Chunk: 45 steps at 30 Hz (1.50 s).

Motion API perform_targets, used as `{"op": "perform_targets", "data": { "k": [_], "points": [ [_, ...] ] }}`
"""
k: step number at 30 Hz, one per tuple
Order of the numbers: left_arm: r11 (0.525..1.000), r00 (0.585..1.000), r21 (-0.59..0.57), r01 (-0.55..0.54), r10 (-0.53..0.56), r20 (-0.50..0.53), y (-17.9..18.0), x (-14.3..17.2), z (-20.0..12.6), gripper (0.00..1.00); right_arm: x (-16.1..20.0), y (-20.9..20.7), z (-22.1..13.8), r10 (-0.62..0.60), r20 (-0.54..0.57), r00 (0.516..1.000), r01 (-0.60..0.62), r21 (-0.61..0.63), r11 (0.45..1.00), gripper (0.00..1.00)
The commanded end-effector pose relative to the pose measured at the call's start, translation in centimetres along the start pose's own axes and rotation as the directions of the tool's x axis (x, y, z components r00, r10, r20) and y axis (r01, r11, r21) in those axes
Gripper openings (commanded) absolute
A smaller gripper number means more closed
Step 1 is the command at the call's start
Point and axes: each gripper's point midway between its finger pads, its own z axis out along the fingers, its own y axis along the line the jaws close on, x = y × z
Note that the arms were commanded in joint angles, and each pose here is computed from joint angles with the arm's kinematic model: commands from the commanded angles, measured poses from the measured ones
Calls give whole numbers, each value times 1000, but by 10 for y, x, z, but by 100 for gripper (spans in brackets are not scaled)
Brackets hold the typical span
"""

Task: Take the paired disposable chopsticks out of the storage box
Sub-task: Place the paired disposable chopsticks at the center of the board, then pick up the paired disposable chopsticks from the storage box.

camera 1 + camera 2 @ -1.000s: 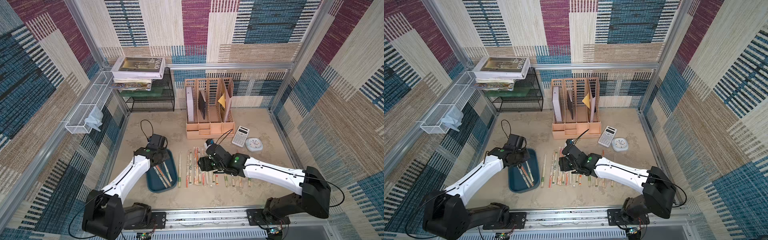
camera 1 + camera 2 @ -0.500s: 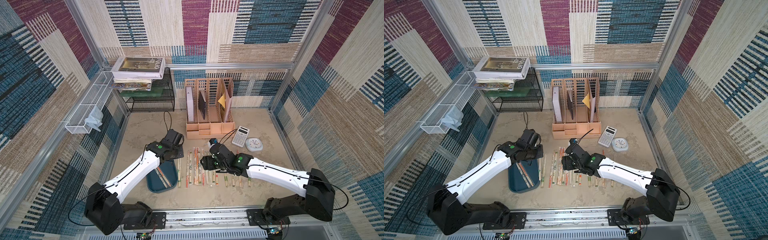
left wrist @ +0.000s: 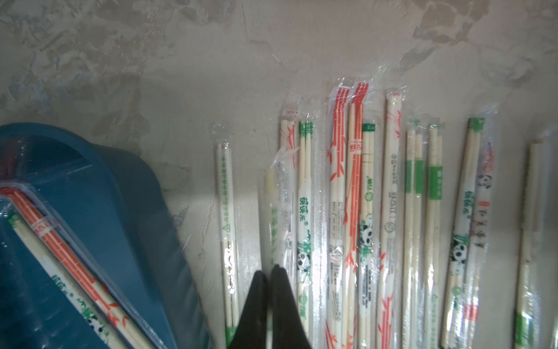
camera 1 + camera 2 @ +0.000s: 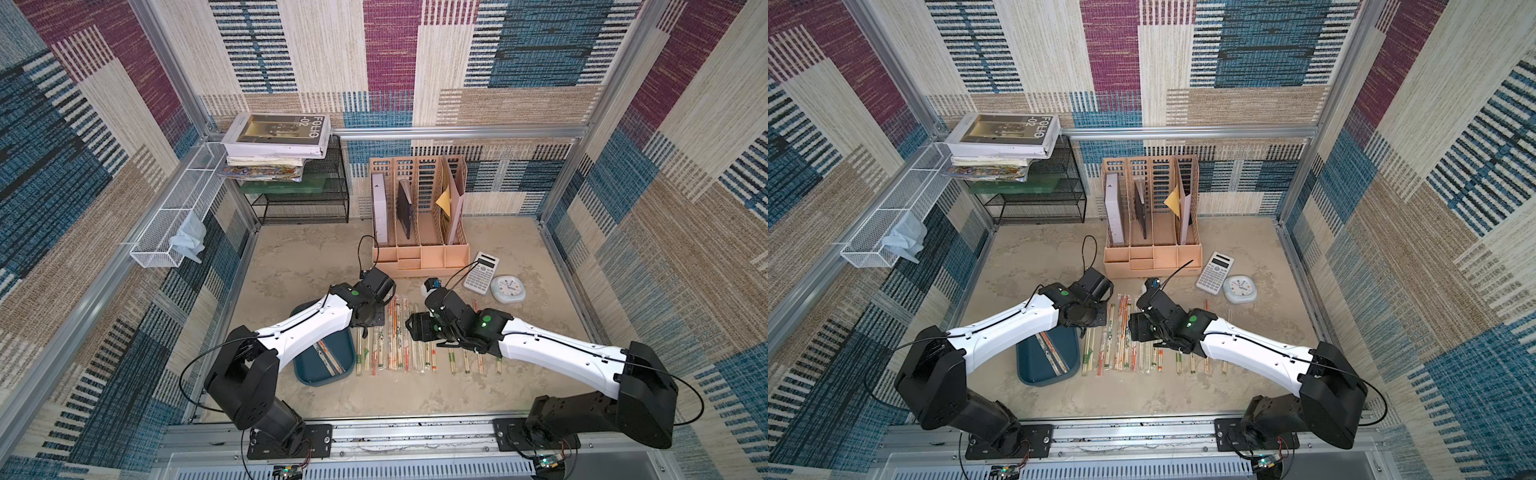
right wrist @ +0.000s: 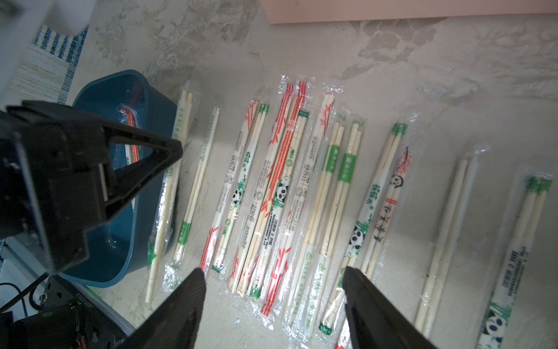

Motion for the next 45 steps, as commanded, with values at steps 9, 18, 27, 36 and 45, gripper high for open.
{"op": "perform_targets", "data": {
  "k": [9,18,27,36,45],
  "points": [
    [998,999,-64,-11,8,-38,2,6,31,31,0,-3,-3,4,9,1000,-4,10,1000,75],
    [999,996,33,42,-44,78,-4,-19,-21,48,0,-4,-5,5,12,1000,-5,6,1000,75],
    [968,959,-86,236,-218,182,73,-7,-52,73,-4,5,-6,-7,21,1000,7,-23,1000,75],
    [884,892,-129,449,-436,118,139,32,-25,71,-2,34,2,-53,5,999,53,-64,997,75],
    [866,873,-107,488,-486,44,136,34,10,59,6,61,9,-99,-14,995,97,-96,991,75]
  ]
}}
